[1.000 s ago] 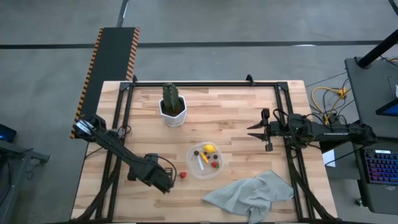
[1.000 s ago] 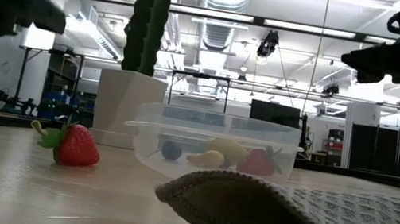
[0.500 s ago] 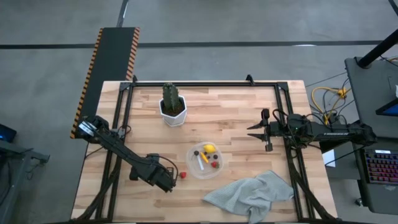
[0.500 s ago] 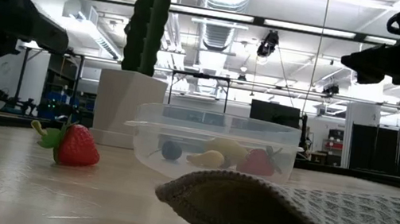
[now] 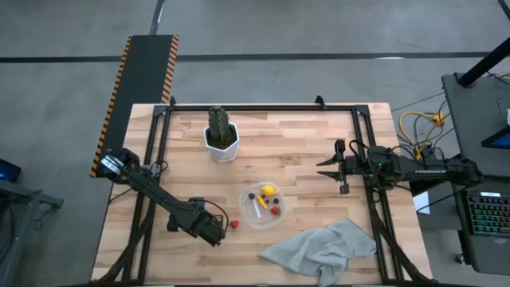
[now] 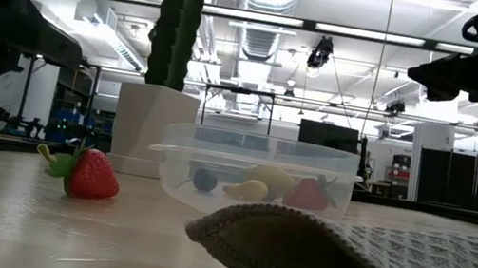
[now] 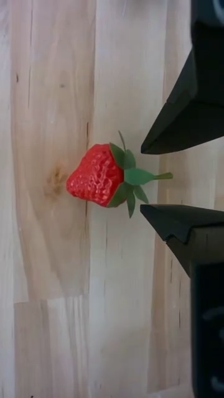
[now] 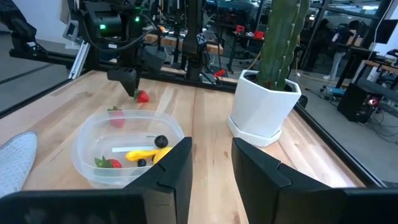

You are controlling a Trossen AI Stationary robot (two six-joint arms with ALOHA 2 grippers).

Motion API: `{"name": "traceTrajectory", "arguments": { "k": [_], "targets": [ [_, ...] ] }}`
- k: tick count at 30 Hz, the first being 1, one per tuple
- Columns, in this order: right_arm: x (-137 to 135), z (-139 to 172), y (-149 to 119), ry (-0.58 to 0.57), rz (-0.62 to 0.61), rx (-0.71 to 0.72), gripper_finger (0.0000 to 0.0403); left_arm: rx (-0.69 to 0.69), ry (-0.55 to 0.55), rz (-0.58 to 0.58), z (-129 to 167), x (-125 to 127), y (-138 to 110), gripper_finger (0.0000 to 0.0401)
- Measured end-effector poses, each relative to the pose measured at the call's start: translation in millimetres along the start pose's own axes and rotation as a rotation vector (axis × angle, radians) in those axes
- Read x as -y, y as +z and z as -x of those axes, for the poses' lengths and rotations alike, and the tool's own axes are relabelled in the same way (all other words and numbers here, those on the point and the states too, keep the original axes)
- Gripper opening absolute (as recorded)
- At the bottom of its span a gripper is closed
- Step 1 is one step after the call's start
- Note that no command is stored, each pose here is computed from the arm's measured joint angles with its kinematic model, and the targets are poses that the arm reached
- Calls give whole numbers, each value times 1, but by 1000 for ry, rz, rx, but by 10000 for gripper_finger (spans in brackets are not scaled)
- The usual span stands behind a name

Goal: Pick and placing Produce into tupperware
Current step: Put the left red strawberry into the transparent container

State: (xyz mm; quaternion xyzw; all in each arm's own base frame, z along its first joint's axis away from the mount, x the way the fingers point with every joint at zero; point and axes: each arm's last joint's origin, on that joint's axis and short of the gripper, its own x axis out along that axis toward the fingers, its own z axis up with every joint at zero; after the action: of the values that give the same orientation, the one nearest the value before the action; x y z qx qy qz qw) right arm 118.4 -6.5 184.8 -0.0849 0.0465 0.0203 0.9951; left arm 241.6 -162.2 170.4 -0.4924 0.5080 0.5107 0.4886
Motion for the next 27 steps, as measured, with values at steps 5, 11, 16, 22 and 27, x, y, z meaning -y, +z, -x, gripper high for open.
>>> {"name": "traceTrajectory", "arguments": {
  "k": [5, 11, 16, 22, 27],
  "targets": [
    [0, 0, 0, 0, 0, 0, 105, 2, 4, 0, -1, -1, 0, 125],
    [0, 0, -1, 1, 0, -6, 105, 3, 5, -1, -1, -1, 0, 103],
    [0, 0, -1, 1, 1, -9, 105, 2, 6, -23, -1, -1, 0, 56],
    [0, 0, -1, 1, 2, -9, 105, 1, 6, -77, -1, -1, 1, 4],
    [0, 0, -1, 1, 2, -8, 105, 3, 9, -85, -2, -1, 1, 2]
  ]
}}
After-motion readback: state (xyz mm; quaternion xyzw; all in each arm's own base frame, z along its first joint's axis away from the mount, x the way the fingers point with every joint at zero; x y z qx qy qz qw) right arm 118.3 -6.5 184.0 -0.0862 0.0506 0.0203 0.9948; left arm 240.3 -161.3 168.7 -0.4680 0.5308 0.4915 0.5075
